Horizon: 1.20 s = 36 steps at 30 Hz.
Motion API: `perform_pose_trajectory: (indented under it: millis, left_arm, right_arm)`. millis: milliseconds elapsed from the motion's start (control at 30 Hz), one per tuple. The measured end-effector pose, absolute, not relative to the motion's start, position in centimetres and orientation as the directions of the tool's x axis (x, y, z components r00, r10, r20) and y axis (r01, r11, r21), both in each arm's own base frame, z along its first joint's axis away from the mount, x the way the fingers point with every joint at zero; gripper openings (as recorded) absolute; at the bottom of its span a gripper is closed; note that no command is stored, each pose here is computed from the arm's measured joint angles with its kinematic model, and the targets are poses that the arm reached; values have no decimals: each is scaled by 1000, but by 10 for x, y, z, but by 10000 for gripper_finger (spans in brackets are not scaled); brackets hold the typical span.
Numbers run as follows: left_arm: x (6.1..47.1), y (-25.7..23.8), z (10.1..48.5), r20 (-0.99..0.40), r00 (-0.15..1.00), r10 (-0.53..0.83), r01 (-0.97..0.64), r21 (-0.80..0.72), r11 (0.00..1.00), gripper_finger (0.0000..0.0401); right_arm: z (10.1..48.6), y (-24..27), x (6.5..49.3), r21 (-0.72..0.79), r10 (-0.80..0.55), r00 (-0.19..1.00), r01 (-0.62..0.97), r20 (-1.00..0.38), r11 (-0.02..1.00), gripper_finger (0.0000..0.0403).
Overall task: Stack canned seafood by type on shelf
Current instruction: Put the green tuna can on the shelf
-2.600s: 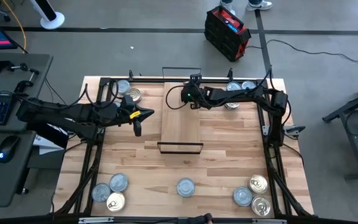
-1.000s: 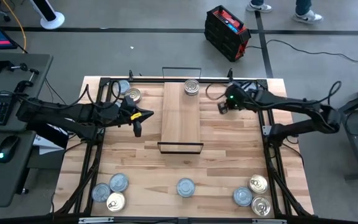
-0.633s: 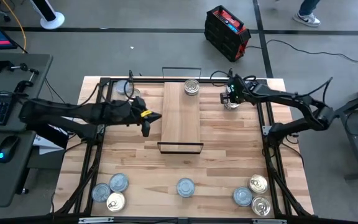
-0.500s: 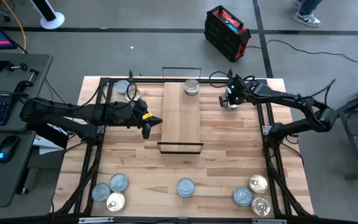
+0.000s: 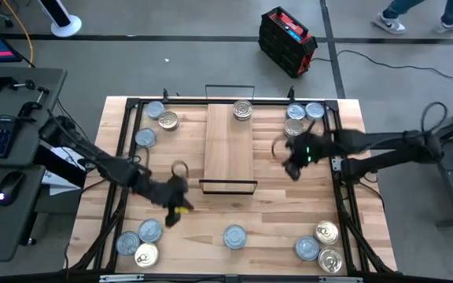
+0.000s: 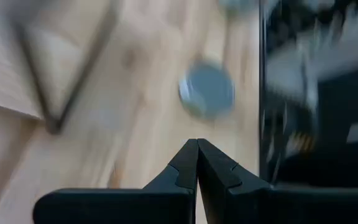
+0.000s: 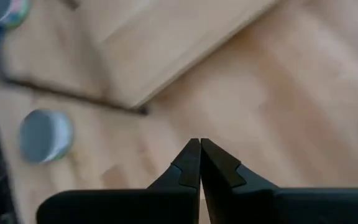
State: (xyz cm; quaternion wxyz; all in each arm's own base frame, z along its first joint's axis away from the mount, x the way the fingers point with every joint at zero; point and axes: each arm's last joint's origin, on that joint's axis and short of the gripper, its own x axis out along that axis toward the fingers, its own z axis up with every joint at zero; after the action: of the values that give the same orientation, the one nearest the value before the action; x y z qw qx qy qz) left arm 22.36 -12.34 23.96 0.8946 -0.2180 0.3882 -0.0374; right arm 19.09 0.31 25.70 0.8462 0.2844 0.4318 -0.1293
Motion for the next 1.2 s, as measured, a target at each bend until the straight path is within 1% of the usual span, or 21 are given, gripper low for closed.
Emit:
perform_pose_trajectory:
  millis: [133, 233, 333, 500, 567, 667, 733, 833, 967, 1200]
  left_arm:
    - [227, -142, 221, -725, 632, -273, 59, -306, 950, 0]
    - [230, -150, 212, -733, 624, -270, 154, -224, 962, 0]
    - [237, -158, 206, -702, 664, -259, 232, -137, 963, 0]
    - [260, -175, 194, -582, 748, -319, 371, -32, 928, 0]
    - [268, -180, 186, -545, 773, -326, 378, -18, 926, 0]
    - [281, -184, 174, -523, 803, -286, 334, -3, 943, 0]
    - [289, -186, 166, -520, 814, -259, 301, -5, 954, 0]
    - [305, -191, 161, -496, 829, -259, 291, -13, 957, 0]
    - [320, -196, 150, -529, 805, -270, 314, -6, 949, 0]
    - [342, -203, 140, -533, 799, -278, 304, -41, 952, 0]
  right_arm:
    - [246, 51, 205, 412, 51, 603, 479, -796, 775, 0]
    - [231, 87, 219, 464, 89, 611, 489, -786, 739, 0]
    - [212, 117, 232, 477, 129, 578, 503, -806, 721, 0]
    - [194, 155, 262, 424, 156, 497, 489, -854, 762, 0]
    - [191, 166, 276, 411, 158, 489, 468, -858, 782, 0]
    - [188, 179, 297, 388, 155, 486, 426, -860, 817, 0]
    - [184, 186, 308, 352, 142, 465, 405, -874, 844, 0]
    - [177, 193, 320, 294, 118, 421, 381, -899, 877, 0]
    - [169, 197, 324, 218, 84, 345, 373, -935, 902, 0]
    - [160, 201, 321, 228, 108, 348, 324, -931, 918, 0]
